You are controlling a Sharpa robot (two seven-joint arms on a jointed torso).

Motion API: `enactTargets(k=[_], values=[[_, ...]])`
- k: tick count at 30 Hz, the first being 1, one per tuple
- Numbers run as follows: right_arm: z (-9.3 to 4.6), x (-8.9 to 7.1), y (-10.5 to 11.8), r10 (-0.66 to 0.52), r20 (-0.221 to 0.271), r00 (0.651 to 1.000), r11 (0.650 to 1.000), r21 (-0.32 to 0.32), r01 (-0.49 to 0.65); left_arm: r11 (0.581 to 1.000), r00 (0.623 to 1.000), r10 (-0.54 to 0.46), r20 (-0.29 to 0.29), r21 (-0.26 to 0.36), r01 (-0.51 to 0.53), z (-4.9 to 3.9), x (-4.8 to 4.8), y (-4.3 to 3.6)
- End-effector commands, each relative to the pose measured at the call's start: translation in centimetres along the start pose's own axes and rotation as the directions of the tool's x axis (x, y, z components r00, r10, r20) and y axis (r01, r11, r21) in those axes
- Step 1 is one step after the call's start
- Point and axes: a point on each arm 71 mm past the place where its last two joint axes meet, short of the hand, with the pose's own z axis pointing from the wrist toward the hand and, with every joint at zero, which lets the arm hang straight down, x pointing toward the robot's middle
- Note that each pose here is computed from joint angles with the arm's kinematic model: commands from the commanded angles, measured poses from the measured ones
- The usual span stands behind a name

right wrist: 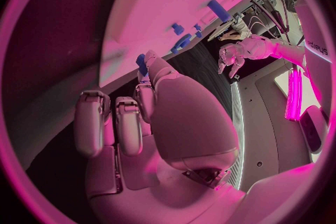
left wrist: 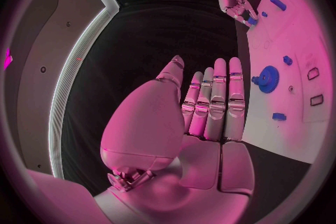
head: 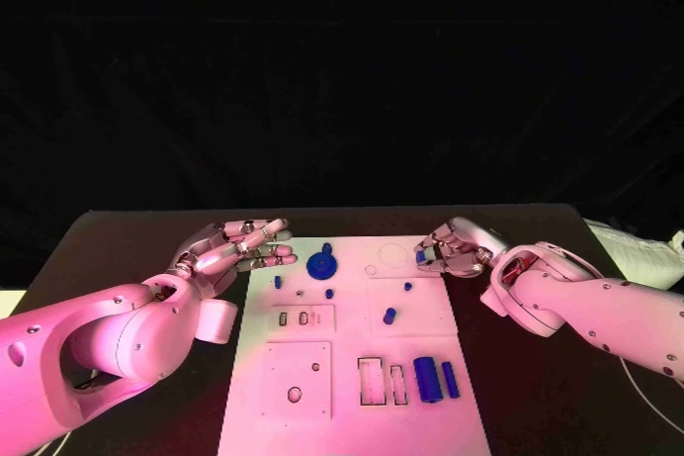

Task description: Assemble the parts on the task board

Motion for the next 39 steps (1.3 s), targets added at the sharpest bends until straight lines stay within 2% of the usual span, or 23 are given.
enactTargets(k=[1, 4, 10, 19, 30, 39], values=[[0.4, -0.2, 2.0, 0.015, 0.031, 0.999, 1.0, -0.023, -0.014, 1.0, 1.0, -0.007, -0.017, 0.006, 0.007, 0.06, 0.09, -0.07], [0.8, 0.3, 3.8, 0.025, 0.022, 0.999, 0.998, -0.055, -0.024, 1.0, 1.0, -0.006, -0.014, 0.007, 0.006, 0.1, -0.02, -0.07], [1.8, 2.4, 7.7, 0.035, -0.028, 0.999, 0.992, -0.119, -0.038, 1.0, 1.0, -0.005, -0.011, 0.009, 0.005, 0.19, -0.2, -0.07], [2.6, 7.0, 12.1, -0.003, -0.113, 0.994, 0.982, -0.188, -0.018, 1.0, 1.0, -0.003, -0.005, 0.011, 0.003, 0.19, -0.41, -0.11], [3.0, 11.5, 13.9, -0.071, -0.186, 0.98, 0.979, -0.202, 0.032, 1.0, 1.0, -0.005, -0.01, 0.012, 0.005, 0.34, -0.22, -0.07], [2.6, 13.3, 14.1, -0.114, -0.233, 0.966, 0.977, -0.204, 0.066, 1.0, 1.0, -0.006, -0.011, 0.011, 0.006, 0.49, -0.15, -0.01]])
